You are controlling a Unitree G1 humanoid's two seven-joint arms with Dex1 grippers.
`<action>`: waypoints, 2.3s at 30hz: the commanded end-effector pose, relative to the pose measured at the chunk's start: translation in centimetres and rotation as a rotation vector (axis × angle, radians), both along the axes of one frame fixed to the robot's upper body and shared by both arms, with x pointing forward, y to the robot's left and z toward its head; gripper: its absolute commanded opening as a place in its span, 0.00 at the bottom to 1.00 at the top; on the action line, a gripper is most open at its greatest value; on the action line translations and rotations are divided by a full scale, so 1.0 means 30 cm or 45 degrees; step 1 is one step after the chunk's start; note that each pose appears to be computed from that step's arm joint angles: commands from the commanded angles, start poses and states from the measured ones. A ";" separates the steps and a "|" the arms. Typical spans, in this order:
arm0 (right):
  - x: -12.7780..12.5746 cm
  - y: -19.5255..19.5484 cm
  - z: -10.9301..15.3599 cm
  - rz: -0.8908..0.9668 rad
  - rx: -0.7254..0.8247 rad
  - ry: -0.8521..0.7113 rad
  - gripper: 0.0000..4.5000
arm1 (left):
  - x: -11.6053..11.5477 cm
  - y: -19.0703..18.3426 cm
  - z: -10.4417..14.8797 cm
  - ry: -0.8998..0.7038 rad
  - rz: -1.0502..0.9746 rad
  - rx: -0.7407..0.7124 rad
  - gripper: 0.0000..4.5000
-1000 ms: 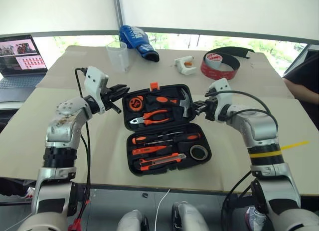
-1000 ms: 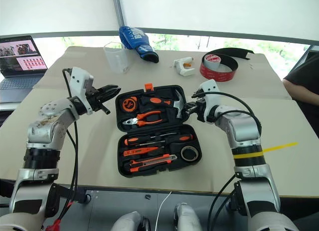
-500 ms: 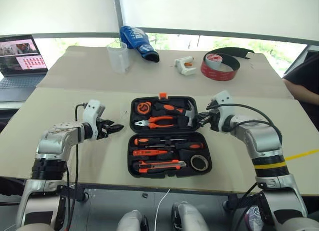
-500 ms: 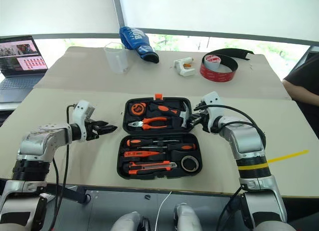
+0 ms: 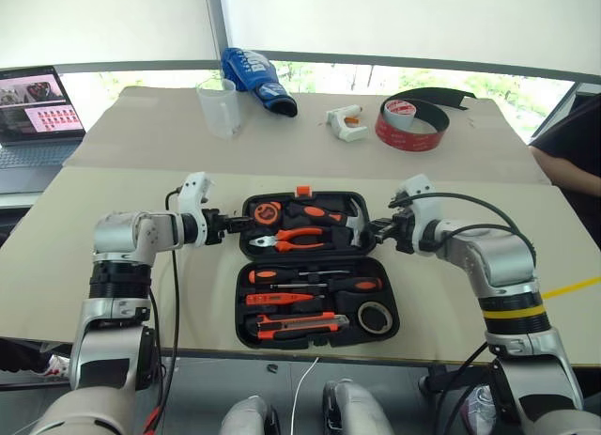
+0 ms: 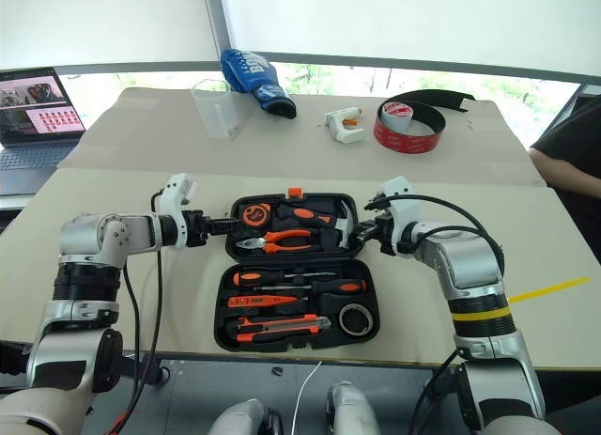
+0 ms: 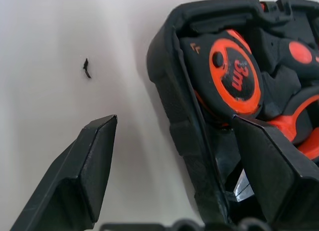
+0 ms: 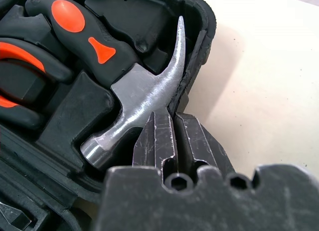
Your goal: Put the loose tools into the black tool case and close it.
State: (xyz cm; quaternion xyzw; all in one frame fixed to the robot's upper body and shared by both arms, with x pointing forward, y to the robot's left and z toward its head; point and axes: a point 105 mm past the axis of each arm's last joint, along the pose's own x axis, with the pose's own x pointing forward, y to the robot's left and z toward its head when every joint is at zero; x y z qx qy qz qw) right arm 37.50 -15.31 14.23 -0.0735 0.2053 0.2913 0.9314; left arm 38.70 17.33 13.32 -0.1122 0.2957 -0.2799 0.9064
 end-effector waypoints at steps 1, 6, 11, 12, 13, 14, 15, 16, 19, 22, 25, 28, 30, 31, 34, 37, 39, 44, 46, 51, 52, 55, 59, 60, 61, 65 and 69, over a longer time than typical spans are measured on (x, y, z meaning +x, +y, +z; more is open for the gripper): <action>-0.006 0.018 0.039 0.043 -0.001 -0.050 0.00 | 0.009 0.008 0.013 -0.026 -0.001 0.061 0.76; -0.007 0.015 0.039 0.036 -0.002 -0.053 0.00 | 0.014 -0.003 0.024 -0.043 -0.014 0.049 0.39; -0.008 0.017 0.037 0.036 -0.004 -0.055 0.00 | 0.007 -0.020 0.025 -0.043 -0.042 0.030 0.01; -0.006 0.019 0.041 0.036 0.001 -0.063 0.00 | 0.009 -0.022 0.029 -0.052 -0.042 0.021 0.01; -0.003 0.023 0.051 0.037 0.008 -0.081 0.00 | 0.011 -0.025 0.037 -0.071 -0.045 0.011 0.01; 0.002 0.028 0.065 0.038 0.021 -0.106 0.00 | 0.016 -0.029 0.051 -0.104 -0.049 0.002 0.01; 0.007 0.033 0.080 0.037 0.034 -0.129 0.00 | 0.023 -0.032 0.067 -0.145 -0.051 -0.006 0.01; 0.012 0.038 0.096 0.036 0.050 -0.157 0.00 | 0.032 -0.033 0.085 -0.197 -0.047 -0.007 0.01; 0.030 0.055 0.168 0.019 0.109 -0.287 0.00 | 0.078 -0.029 0.193 -0.489 -0.012 0.019 0.01; 0.036 0.067 0.223 0.018 0.122 -0.428 0.00 | 0.098 -0.033 0.302 -0.739 0.003 0.020 0.01; 0.034 0.073 0.254 0.029 0.096 -0.549 0.00 | 0.088 -0.048 0.346 -0.883 -0.043 0.022 0.01; 0.023 0.076 0.248 0.056 -0.008 -0.666 0.00 | 0.074 -0.051 0.327 -0.928 -0.078 0.070 0.01; 0.014 0.075 0.211 0.066 -0.054 -0.688 0.00 | 0.057 -0.052 0.286 -0.958 -0.125 0.160 0.01; 0.007 0.076 0.186 0.072 -0.076 -0.693 0.00 | 0.047 -0.051 0.261 -0.971 -0.143 0.200 0.01; -0.021 0.078 0.117 0.084 -0.104 -0.698 0.00 | 0.019 -0.038 0.207 -1.003 -0.151 0.276 0.01; -0.042 0.071 0.068 0.076 -0.099 -0.687 0.00 | -0.006 -0.025 0.180 -1.050 -0.154 0.343 0.01; -0.060 0.061 0.052 0.071 -0.100 -0.707 0.00 | -0.018 -0.009 0.175 -1.064 -0.119 0.352 0.01; -0.097 0.049 0.035 0.099 -0.137 -0.767 0.00 | -0.044 0.036 0.181 -1.091 -0.046 0.372 0.01; -0.115 0.046 0.023 0.124 -0.173 -0.800 0.00 | -0.058 0.051 0.174 -1.087 -0.021 0.384 0.01; -0.171 0.051 0.001 0.205 -0.219 -0.848 0.00 | -0.101 0.081 0.148 -1.052 0.033 0.389 0.01; -0.180 0.053 0.000 0.219 -0.217 -0.851 0.00 | -0.108 0.085 0.143 -1.041 0.041 0.384 0.01; -0.229 0.059 0.017 0.281 -0.175 -0.858 0.17 | -0.146 0.103 0.131 -1.009 0.066 0.367 0.16; -0.304 0.023 0.088 0.346 -0.138 -0.829 0.44 | -0.232 0.153 0.144 -0.926 0.058 0.337 0.45; -0.322 0.002 0.103 0.373 -0.157 -0.803 0.51 | -0.257 0.177 0.155 -0.890 0.055 0.325 0.53; -0.353 -0.019 0.113 0.437 -0.182 -0.771 0.61 | -0.291 0.206 0.162 -0.835 0.036 0.299 0.63; -0.448 -0.082 0.075 0.630 -0.226 -0.487 0.74 | -0.366 0.338 0.135 -0.586 -0.036 0.326 0.93; -0.540 -0.082 -0.018 0.861 -0.271 -0.228 0.74 | -0.279 0.399 0.149 -0.587 -0.050 0.433 1.00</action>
